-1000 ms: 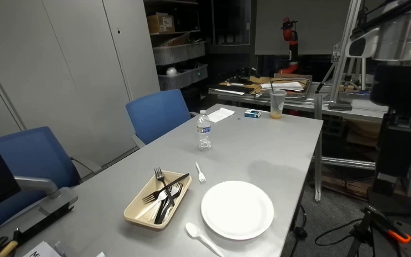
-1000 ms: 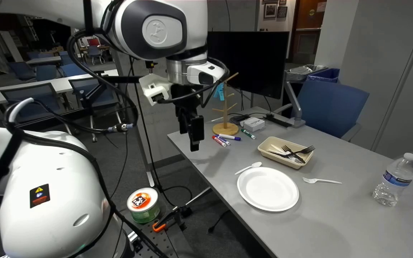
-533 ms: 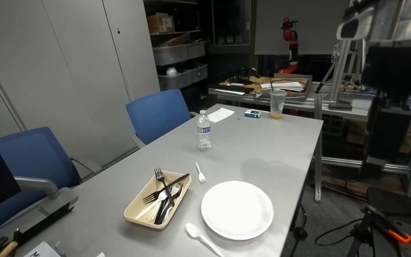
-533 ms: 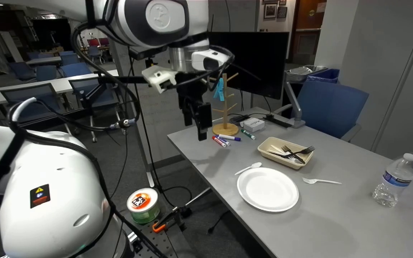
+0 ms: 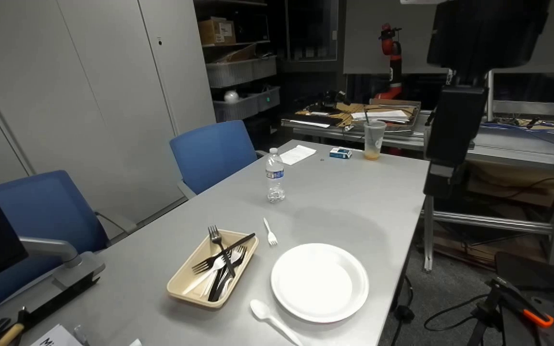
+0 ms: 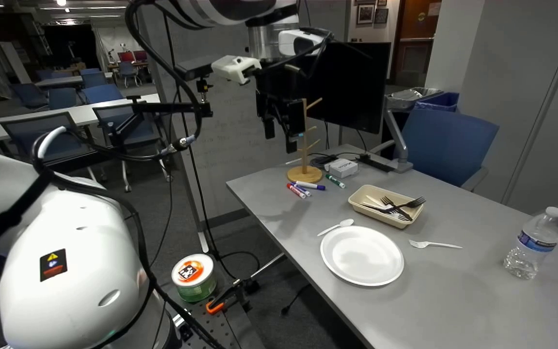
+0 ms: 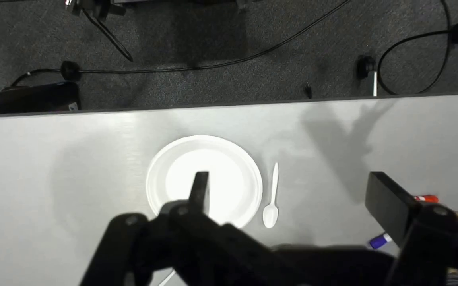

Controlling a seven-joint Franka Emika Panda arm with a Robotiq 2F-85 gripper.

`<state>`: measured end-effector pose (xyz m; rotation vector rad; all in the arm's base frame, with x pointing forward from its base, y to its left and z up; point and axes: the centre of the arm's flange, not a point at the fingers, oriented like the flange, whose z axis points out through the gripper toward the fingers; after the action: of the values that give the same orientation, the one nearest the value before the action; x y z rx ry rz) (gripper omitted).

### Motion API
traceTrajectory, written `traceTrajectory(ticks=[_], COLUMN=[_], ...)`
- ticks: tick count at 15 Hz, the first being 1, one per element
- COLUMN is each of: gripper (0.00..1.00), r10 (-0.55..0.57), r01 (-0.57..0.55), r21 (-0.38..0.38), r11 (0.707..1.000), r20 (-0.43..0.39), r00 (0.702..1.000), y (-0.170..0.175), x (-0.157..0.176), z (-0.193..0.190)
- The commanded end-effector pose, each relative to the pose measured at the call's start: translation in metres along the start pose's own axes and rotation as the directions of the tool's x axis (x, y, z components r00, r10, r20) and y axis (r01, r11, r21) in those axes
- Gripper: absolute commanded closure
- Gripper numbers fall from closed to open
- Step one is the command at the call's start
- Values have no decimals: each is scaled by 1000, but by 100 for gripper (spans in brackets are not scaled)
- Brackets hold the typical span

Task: Pick up the spoon from the table and put it in the tray

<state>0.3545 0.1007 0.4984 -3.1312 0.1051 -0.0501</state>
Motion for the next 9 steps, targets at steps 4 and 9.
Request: traceTrajectory(ticks=[4,9], gripper=[0,0], r10=[5,41], r01=[-7,-41], r21=[-25,0], r11=[1000,999], r20=[-101,-140], r00=[995,989], y=[-6,-19], x=[37,79], z=[12,56])
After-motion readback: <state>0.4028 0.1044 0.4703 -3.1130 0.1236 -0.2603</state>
